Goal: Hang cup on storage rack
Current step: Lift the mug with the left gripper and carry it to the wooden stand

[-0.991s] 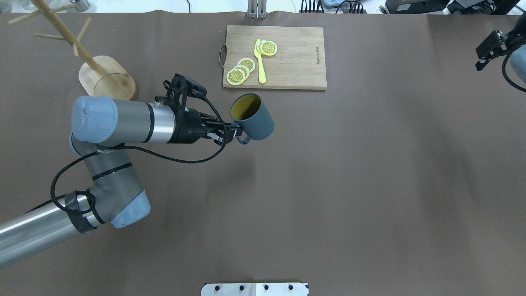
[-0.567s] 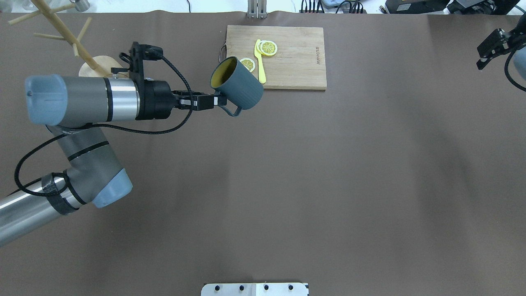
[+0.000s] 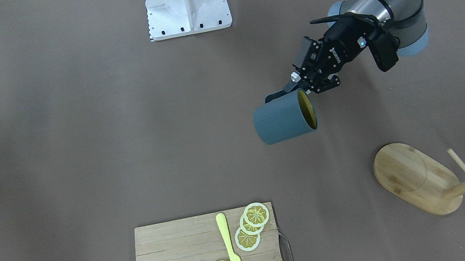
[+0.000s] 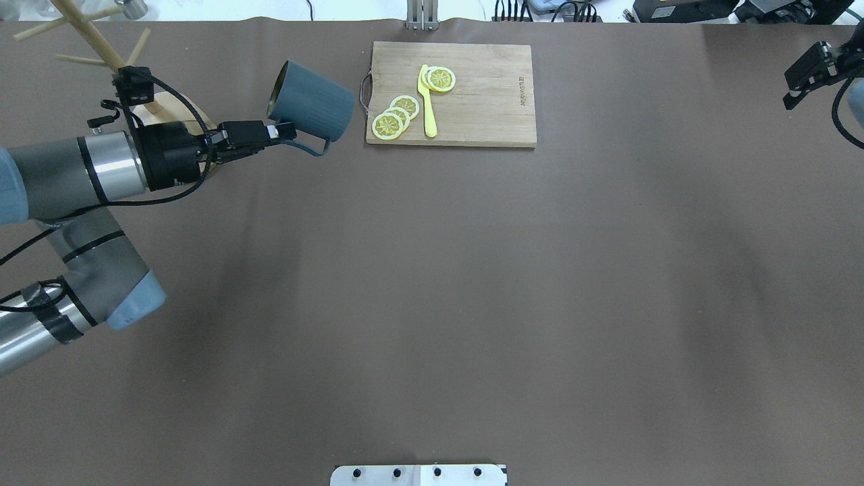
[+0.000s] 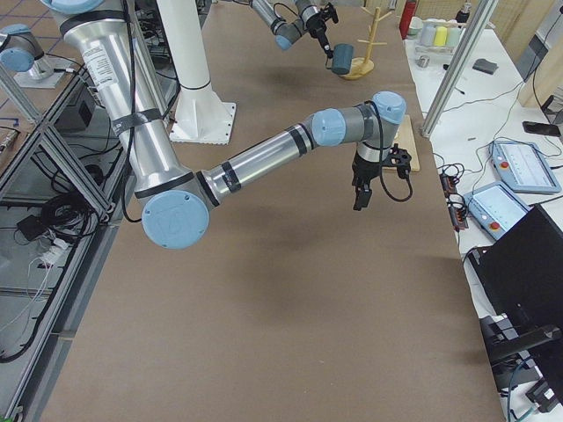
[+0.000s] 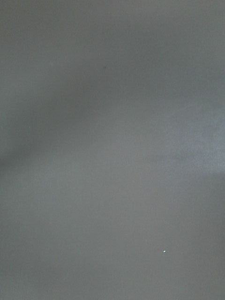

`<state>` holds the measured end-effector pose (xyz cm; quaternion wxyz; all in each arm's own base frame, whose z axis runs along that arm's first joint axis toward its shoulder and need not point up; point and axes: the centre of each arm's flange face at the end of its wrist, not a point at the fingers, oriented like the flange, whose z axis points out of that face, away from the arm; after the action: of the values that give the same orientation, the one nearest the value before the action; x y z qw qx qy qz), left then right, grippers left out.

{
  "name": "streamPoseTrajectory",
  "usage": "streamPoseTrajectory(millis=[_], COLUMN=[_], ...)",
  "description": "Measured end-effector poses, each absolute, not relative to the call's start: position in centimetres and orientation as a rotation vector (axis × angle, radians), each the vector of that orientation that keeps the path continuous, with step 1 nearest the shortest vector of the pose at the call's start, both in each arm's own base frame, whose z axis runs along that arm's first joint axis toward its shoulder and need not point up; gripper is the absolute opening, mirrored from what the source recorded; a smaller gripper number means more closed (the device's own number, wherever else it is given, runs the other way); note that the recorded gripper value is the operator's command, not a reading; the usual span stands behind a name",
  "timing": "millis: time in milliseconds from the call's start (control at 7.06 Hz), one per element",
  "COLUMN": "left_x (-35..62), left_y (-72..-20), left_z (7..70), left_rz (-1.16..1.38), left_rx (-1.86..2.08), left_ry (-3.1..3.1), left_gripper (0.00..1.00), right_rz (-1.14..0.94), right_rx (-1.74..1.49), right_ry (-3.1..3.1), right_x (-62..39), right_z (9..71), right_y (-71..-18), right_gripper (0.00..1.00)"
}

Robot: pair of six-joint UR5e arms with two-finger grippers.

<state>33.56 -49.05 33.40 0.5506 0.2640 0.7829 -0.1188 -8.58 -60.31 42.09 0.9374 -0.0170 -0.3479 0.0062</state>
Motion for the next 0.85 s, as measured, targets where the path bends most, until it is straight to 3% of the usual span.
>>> streamPoseTrajectory(millis=[425, 850], left_x=[28.6, 26.4], left_y=[-54.0, -55.6], left_z=[38.0, 39.7], left_rz=[-0.395, -0.541], left_rx=[0.566, 0.433], left_ry=[1.816, 1.842], left_gripper=[0.00, 0.00], right_rz=[0.032, 0.053], right_rx=[-0.021, -0.008], right_ry=[-0.713, -0.717], right_x=[-8.5, -8.8], right_z=[41.0, 39.6], right_y=[-59.9, -59.4], right_gripper=[1.00, 1.00])
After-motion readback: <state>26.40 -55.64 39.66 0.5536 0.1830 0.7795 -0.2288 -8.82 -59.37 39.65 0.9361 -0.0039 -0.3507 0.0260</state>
